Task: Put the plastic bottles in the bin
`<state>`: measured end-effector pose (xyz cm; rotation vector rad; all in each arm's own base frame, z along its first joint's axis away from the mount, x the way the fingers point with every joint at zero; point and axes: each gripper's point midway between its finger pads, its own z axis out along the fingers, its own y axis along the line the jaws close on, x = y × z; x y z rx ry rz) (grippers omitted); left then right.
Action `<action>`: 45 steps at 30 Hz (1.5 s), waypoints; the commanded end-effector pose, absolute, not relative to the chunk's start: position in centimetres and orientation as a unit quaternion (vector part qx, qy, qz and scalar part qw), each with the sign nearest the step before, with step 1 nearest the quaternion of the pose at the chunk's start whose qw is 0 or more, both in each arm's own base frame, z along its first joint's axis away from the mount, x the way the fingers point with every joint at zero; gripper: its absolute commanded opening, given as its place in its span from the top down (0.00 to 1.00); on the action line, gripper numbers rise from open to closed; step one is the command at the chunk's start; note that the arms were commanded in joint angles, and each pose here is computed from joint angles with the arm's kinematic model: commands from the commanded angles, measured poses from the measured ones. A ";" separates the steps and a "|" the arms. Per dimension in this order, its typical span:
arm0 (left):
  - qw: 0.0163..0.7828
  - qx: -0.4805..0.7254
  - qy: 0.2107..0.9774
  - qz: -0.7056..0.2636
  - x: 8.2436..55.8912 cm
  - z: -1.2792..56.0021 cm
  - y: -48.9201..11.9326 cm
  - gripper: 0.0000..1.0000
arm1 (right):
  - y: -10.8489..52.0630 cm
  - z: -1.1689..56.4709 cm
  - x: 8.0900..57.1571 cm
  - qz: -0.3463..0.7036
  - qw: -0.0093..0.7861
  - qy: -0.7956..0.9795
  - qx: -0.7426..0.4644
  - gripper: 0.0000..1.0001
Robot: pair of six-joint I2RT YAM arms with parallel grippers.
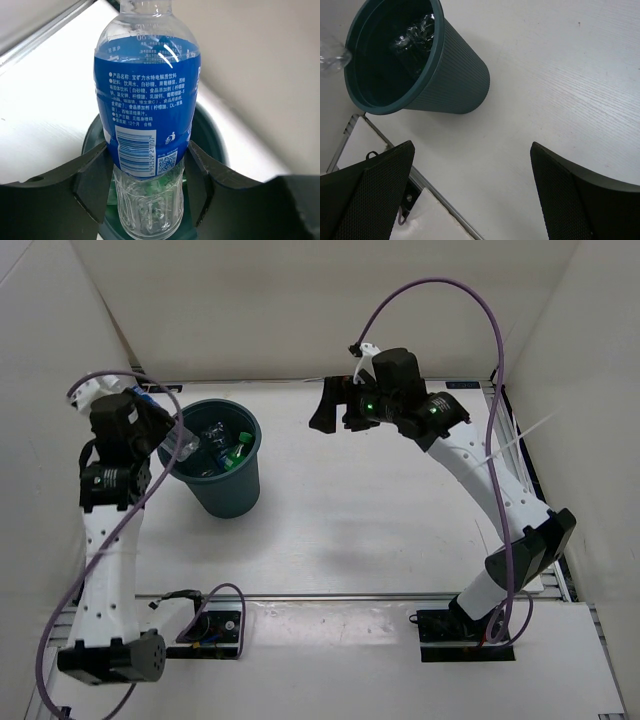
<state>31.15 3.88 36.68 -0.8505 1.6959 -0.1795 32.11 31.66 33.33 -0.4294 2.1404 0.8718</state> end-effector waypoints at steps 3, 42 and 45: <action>0.587 -0.284 0.758 -0.020 33.2 35.9 2.9 0.32 | 31.6 35.9 33.1 0.363 0.413 0.819 -0.165 0.00; 0.553 -0.253 0.792 0.058 13.7 37.2 5.1 0.00 | 17.1 22.2 46.0 0.337 0.247 0.889 0.189 0.00; 0.552 -0.261 0.790 0.057 13.6 37.4 5.2 0.00 | 17.1 21.7 47.8 0.321 0.241 0.898 0.179 0.00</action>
